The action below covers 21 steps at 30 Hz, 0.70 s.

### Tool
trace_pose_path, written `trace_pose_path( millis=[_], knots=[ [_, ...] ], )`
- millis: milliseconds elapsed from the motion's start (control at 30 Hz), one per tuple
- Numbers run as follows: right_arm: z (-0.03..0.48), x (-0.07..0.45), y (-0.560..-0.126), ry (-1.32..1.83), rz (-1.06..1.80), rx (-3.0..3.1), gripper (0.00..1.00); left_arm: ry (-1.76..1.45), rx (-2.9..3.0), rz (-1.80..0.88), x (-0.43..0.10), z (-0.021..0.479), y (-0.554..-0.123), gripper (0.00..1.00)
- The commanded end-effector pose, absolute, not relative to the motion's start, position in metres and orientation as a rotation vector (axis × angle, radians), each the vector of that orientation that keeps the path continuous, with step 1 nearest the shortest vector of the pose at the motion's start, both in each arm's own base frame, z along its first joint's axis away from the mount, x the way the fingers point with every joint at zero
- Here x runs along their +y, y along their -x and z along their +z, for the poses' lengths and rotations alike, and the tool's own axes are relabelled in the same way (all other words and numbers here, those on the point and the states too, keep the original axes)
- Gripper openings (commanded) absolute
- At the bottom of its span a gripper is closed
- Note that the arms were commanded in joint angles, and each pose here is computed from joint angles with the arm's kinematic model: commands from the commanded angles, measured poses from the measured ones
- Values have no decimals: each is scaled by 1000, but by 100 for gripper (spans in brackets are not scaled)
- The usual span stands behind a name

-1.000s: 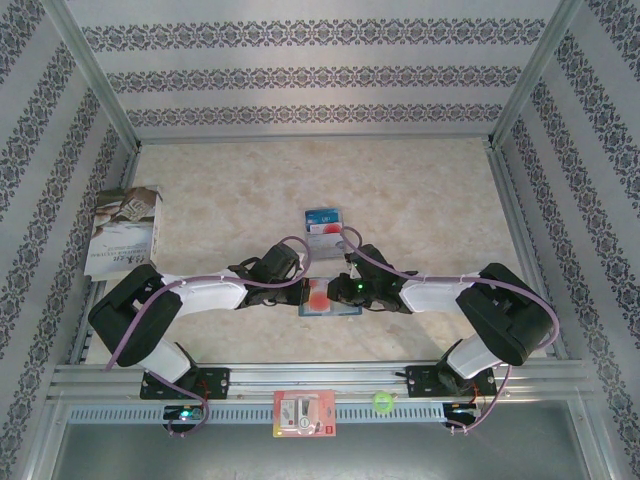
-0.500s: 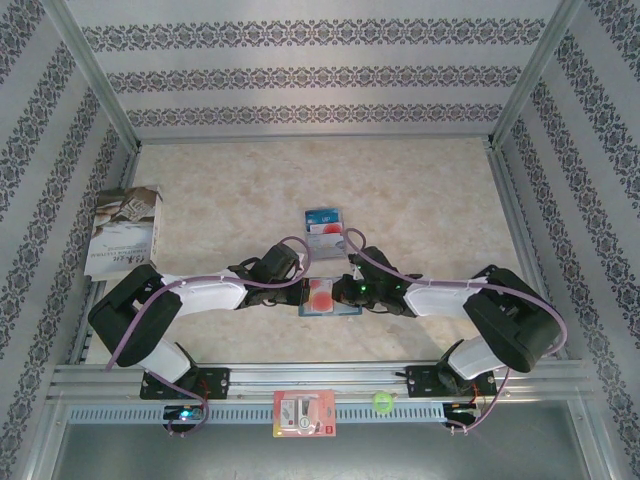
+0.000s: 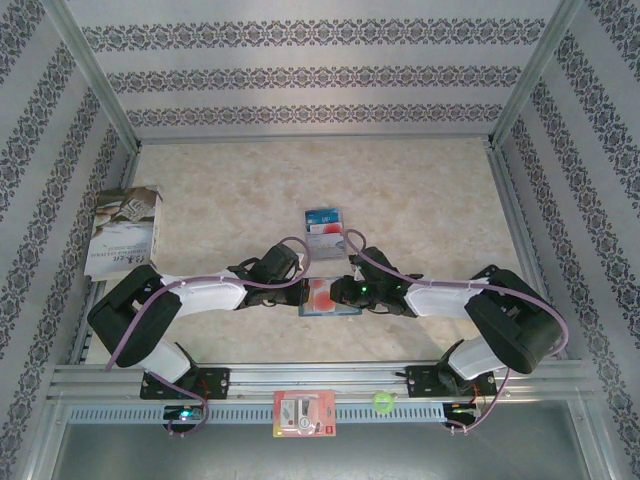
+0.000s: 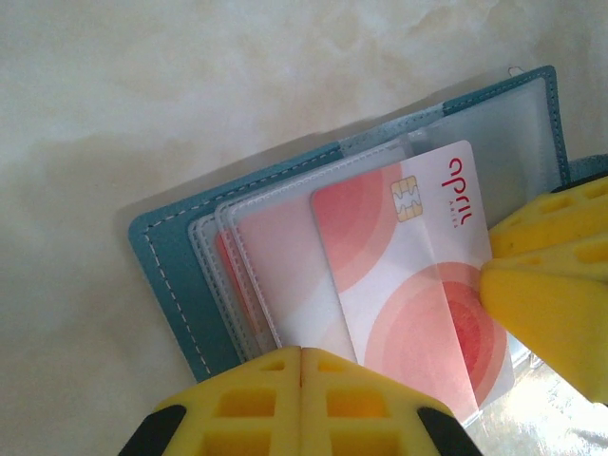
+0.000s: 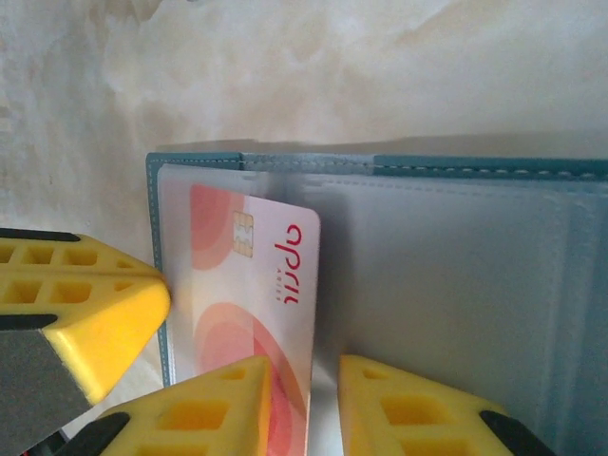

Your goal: Take the credit cards out of the card holder

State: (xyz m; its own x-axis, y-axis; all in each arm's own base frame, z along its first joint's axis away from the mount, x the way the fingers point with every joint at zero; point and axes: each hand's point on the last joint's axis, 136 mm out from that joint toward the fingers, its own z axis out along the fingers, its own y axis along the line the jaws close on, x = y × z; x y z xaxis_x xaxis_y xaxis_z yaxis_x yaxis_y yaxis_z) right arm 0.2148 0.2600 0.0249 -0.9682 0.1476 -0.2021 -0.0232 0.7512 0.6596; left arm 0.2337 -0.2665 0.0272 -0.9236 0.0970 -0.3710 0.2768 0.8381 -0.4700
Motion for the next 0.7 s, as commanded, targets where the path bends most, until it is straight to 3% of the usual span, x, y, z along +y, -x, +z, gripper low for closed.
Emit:
trace_pose_path(
  millis=[0,67,133,433,567,667],
  knots=[
    [18,259,-216,-103,1008,2734,17,-313,2771,-693,-255,8,-215,0],
    [18,254,-215,-120,990,2725,5,-312,2766,-689,-254,9,-216,0],
    [20,246,-215,-140,954,2713,0,-310,2760,-690,-253,11,-217,0],
    [57,214,-217,-120,873,2593,0,-307,2710,-736,-257,30,-225,0],
    [91,216,-226,-19,947,2468,0,-304,2508,-881,-261,90,-243,38],
    [124,222,-233,38,1072,2319,0,-335,2355,-1052,-270,129,-247,48]
  ],
)
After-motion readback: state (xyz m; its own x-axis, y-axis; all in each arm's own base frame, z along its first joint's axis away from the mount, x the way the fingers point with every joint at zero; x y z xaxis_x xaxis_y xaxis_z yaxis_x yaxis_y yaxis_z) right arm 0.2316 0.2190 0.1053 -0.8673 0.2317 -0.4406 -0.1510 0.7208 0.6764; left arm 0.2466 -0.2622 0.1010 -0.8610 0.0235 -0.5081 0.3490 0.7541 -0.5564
